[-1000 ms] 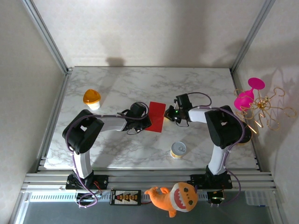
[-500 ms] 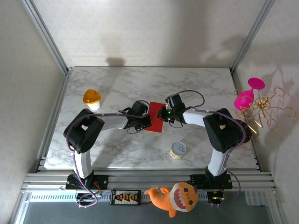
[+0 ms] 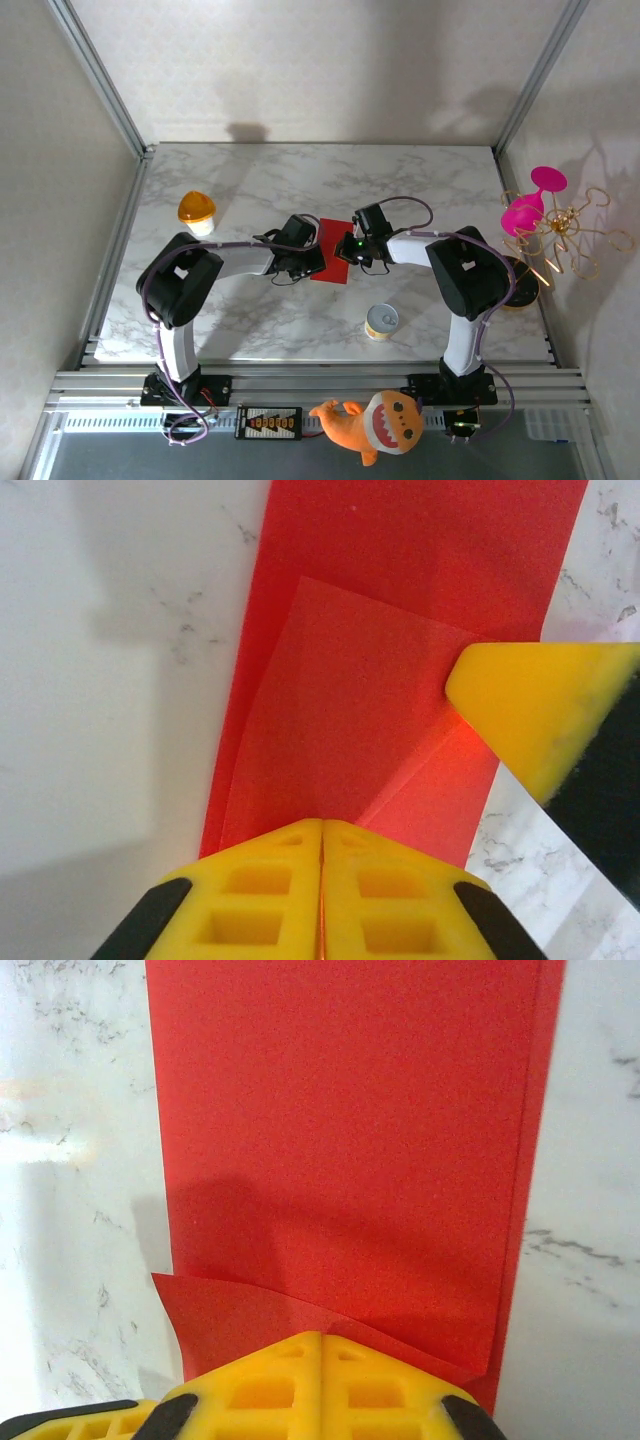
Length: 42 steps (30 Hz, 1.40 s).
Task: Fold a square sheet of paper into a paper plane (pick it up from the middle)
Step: Fold the triangle a second time at the center of the table.
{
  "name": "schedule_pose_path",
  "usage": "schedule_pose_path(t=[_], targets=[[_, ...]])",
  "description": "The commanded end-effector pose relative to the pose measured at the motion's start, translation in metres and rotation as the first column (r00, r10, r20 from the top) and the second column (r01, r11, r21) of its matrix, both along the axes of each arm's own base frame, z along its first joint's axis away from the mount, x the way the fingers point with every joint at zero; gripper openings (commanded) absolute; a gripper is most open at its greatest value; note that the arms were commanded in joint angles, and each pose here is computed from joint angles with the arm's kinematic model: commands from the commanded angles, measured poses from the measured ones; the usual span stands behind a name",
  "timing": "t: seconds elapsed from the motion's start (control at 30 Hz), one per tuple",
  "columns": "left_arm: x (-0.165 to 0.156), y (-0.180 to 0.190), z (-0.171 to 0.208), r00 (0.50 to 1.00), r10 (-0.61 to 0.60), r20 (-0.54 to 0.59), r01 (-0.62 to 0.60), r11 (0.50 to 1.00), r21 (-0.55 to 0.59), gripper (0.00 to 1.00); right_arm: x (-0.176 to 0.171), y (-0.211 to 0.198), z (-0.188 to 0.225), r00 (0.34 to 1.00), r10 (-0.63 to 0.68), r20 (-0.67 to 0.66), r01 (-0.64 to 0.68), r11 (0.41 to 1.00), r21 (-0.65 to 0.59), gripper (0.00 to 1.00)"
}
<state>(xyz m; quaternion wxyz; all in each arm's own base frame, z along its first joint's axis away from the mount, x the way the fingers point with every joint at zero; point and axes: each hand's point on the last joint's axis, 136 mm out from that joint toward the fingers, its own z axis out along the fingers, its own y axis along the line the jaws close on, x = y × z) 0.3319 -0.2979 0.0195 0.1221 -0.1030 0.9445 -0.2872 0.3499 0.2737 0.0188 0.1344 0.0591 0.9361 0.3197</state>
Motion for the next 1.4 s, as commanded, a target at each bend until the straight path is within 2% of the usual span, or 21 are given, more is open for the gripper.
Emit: schedule_pose_path(t=[0.0,0.23,0.4,0.77,1.03,1.37], targets=[[0.007,-0.009,0.004,1.000,0.003,-0.011,-0.003,0.999,-0.040,0.09,-0.013,-0.017,-0.030,0.995,-0.036,-0.089,0.027,0.994,-0.101,0.04],[0.011,-0.016,-0.001,1.000,-0.006,-0.018,0.005,0.999,-0.054,0.09,-0.017,-0.019,-0.036,0.993,-0.037,-0.109,0.024,0.993,-0.119,0.04],[0.012,-0.012,-0.008,1.000,-0.003,-0.026,0.003,1.000,-0.022,0.09,-0.019,-0.021,-0.040,0.992,-0.040,-0.119,0.025,0.991,-0.129,0.04],[-0.026,0.022,-0.027,0.994,-0.075,-0.083,0.082,0.993,0.081,0.06,-0.025,-0.040,-0.060,0.987,-0.061,-0.152,0.022,0.969,-0.247,0.03],[-0.047,0.032,-0.025,0.980,-0.163,-0.114,0.175,0.979,0.102,0.05,-0.024,-0.042,-0.061,0.988,-0.057,-0.145,0.017,0.964,-0.265,0.03],[-0.048,0.048,-0.013,0.969,-0.228,-0.091,0.243,0.949,0.200,0.04,-0.024,-0.042,-0.061,0.988,-0.058,-0.145,0.018,0.965,-0.262,0.03]])
